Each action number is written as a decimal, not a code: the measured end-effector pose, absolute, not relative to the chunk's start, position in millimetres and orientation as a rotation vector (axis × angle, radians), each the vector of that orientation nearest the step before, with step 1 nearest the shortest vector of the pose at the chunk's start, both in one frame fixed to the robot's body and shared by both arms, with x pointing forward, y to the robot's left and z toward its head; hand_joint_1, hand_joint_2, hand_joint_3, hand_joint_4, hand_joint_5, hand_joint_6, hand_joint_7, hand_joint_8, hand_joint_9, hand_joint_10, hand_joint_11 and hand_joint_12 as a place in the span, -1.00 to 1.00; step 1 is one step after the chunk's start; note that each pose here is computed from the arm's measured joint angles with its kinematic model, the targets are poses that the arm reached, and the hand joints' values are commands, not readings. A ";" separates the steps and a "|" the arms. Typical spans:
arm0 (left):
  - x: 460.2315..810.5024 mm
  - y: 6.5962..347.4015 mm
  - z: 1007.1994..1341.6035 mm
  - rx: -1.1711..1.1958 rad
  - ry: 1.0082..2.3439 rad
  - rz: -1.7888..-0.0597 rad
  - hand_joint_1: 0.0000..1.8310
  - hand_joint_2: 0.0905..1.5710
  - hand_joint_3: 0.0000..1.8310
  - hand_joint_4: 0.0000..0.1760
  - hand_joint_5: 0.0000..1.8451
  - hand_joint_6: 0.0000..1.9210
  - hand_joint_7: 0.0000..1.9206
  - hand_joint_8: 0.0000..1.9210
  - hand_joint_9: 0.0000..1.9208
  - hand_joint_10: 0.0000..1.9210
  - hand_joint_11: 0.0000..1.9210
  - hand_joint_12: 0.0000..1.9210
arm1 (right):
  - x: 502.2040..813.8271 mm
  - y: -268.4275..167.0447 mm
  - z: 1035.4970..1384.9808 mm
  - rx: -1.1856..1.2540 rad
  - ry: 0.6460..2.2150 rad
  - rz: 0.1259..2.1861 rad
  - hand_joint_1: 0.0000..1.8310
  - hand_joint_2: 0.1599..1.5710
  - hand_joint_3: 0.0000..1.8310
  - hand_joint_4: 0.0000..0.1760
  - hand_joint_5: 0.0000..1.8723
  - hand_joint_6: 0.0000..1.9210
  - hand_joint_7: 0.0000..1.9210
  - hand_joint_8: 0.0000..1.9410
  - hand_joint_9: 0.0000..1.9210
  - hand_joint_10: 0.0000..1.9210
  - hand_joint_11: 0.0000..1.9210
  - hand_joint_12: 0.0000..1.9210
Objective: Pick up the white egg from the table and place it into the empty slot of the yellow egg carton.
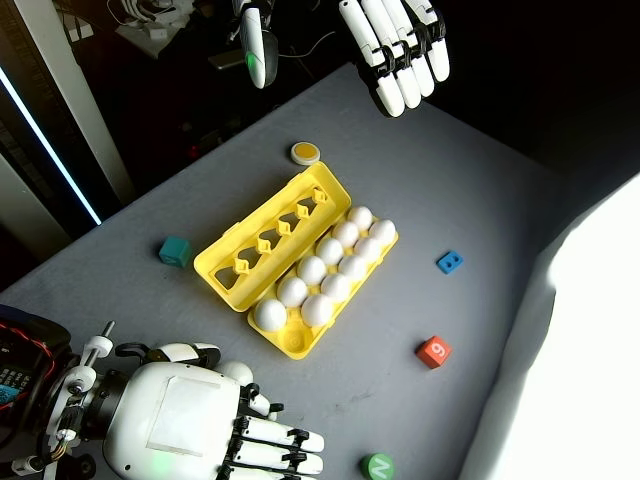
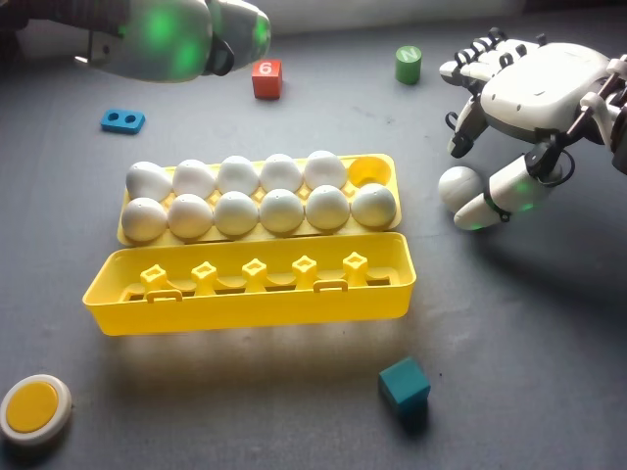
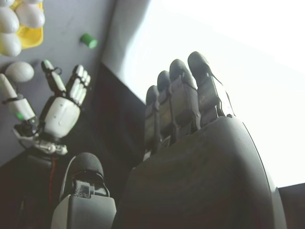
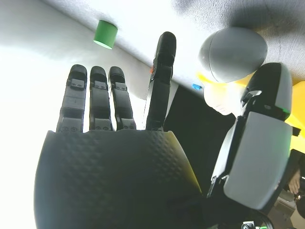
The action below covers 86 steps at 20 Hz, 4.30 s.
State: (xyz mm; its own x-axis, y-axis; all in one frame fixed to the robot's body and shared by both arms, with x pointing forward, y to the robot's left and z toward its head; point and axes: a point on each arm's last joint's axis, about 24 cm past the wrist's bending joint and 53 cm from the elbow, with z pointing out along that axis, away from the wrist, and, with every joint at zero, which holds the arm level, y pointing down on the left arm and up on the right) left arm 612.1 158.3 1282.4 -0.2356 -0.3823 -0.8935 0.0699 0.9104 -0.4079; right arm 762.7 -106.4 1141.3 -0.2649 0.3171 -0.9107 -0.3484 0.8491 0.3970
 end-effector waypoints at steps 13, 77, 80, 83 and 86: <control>612.1 158.2 1282.3 -0.237 1.764 -0.429 -1.00 0.45 -1.00 -1.00 -0.76 -1.00 -0.74 -1.00 -0.78 -1.00 -1.00 -0.60 | 759.0 -94.6 1149.8 -0.001 1.718 0.690 -0.01 0.03 -0.99 0.99 0.18 -0.98 -1.00 -1.00 -1.00 -1.00 -1.00 -1.00; 612.1 158.4 1282.0 -0.238 1.765 -0.428 -1.00 0.45 -1.00 -1.00 -0.80 -1.00 -0.79 -1.00 -0.83 -1.00 -1.00 -0.66 | 764.8 -19.7 1208.3 -0.156 1.597 0.758 -0.43 -0.07 -1.00 1.00 -0.24 -0.98 -0.86 -0.99 -1.00 -1.00 -1.00 -1.00; 612.2 159.2 1281.8 -0.240 1.765 -0.425 -1.00 0.45 -1.00 -1.00 -0.80 -1.00 -0.80 -1.00 -0.84 -1.00 -1.00 -0.71 | 754.1 -39.1 1214.6 -0.141 1.604 0.767 -0.41 -0.04 -1.00 1.00 -0.26 -0.99 -0.90 -1.00 -1.00 -1.00 -1.00 -1.00; 611.9 158.5 1281.2 -0.241 1.769 -0.429 -1.00 0.46 -1.00 -1.00 -0.80 -1.00 -0.80 -1.00 -0.84 -1.00 -1.00 -0.70 | 734.0 -67.2 1225.9 -0.132 1.603 0.765 -0.42 -0.05 -1.00 1.00 -0.26 -0.99 -0.90 -0.99 -1.00 -1.00 -1.00 -1.00; 612.1 158.5 1281.8 -0.239 1.766 -0.428 -1.00 0.45 -1.00 -1.00 -0.80 -1.00 -0.80 -1.00 -0.84 -1.00 -1.00 -0.69 | 713.9 -83.8 1233.9 -0.130 1.606 0.769 -0.39 -0.03 -1.00 0.86 -0.26 -0.98 -0.92 -0.99 -1.00 -1.00 -1.00 -1.00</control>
